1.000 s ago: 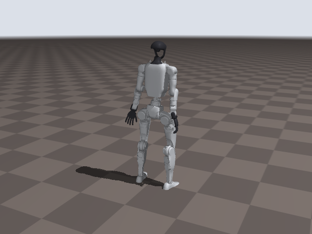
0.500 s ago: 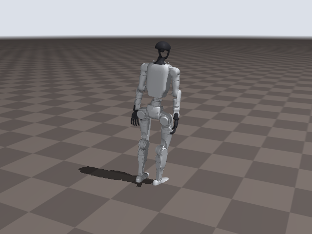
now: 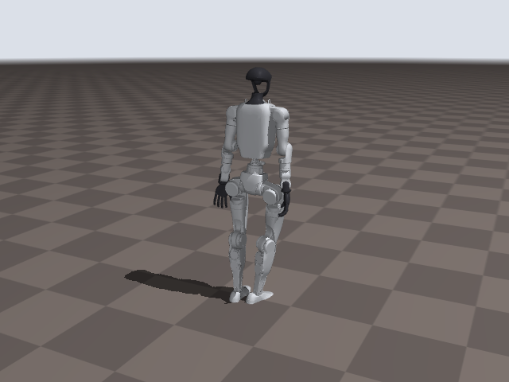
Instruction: Upper body actions
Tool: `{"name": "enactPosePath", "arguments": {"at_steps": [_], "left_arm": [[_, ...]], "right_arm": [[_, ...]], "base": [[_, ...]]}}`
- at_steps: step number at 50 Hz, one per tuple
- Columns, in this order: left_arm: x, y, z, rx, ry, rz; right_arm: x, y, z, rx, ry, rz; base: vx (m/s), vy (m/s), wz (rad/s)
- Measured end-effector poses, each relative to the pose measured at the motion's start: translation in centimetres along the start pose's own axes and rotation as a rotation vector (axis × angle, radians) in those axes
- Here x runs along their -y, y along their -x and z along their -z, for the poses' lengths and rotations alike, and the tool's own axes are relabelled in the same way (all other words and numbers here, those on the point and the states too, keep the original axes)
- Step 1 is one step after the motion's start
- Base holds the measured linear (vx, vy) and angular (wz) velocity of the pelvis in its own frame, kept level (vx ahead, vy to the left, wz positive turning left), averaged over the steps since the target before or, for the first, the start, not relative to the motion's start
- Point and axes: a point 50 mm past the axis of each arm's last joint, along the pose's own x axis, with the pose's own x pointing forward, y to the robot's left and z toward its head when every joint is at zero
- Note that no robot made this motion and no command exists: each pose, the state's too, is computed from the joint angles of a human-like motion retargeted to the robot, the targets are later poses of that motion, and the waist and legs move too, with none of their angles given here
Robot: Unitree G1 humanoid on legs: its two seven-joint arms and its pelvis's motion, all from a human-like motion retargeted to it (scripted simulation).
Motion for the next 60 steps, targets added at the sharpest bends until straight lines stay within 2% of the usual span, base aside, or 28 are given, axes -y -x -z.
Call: {"name": "enactPosePath", "arguments": {"at_steps": [11, 20, 26, 32, 39, 47, 53, 60], "left_arm": [[-1.3, 0.3, 2.6, -0.136, -0.102, 0.009], [0.1, 0.3, 4.2, -0.169, 0.023, 0.06], [0.3, 0.5, 5.4, -0.182, 0.158, 0.045], [-0.6, 0.9, 7.5, -0.249, 0.162, 0.02], [-1.2, 0.6, 5.7, -0.227, 0.169, -0.094], [-0.7, 0.3, 3.1, -0.189, 0.012, -0.087], [0.7, 0.3, 3.5, -0.2, -0.01, -0.063], [-0.8, 0.5, 4.1, -0.22, -0.014, -0.066]], "right_arm": [[1.1, -0.1, 0.6, 0.01, -0.101, 0.084], [0.2, 0.0, 4.1, -0.133, -0.209, 0.09], [0.5, 0.0, 3.6, -0.109, -0.205, 0.102], [-0.9, -0.1, 2.4, -0.081, -0.141, 0.031], [-0.7, 0.0, 1.1, -0.043, -0.045, -0.028], [1.1, 0.0, 0.7, -0.05, 0.024, -0.014], [1.3, 0.0, 0.9, -0.031, -0.032, 0.003], [0.2, -0.1, 1.2, -0.019, -0.123, -0.027]], "base": [[0.0, -0.09, -0.22], [0.08, -0.19, -0.03], [0.03, -0.34, 0.03], [0.06, -0.54, -0.08], [-0.03, -0.43, 0.59], [-0.03, -0.2, -0.16], [0.07, -0.09, 0.01], [0.02, -0.03, 0.18]]}}
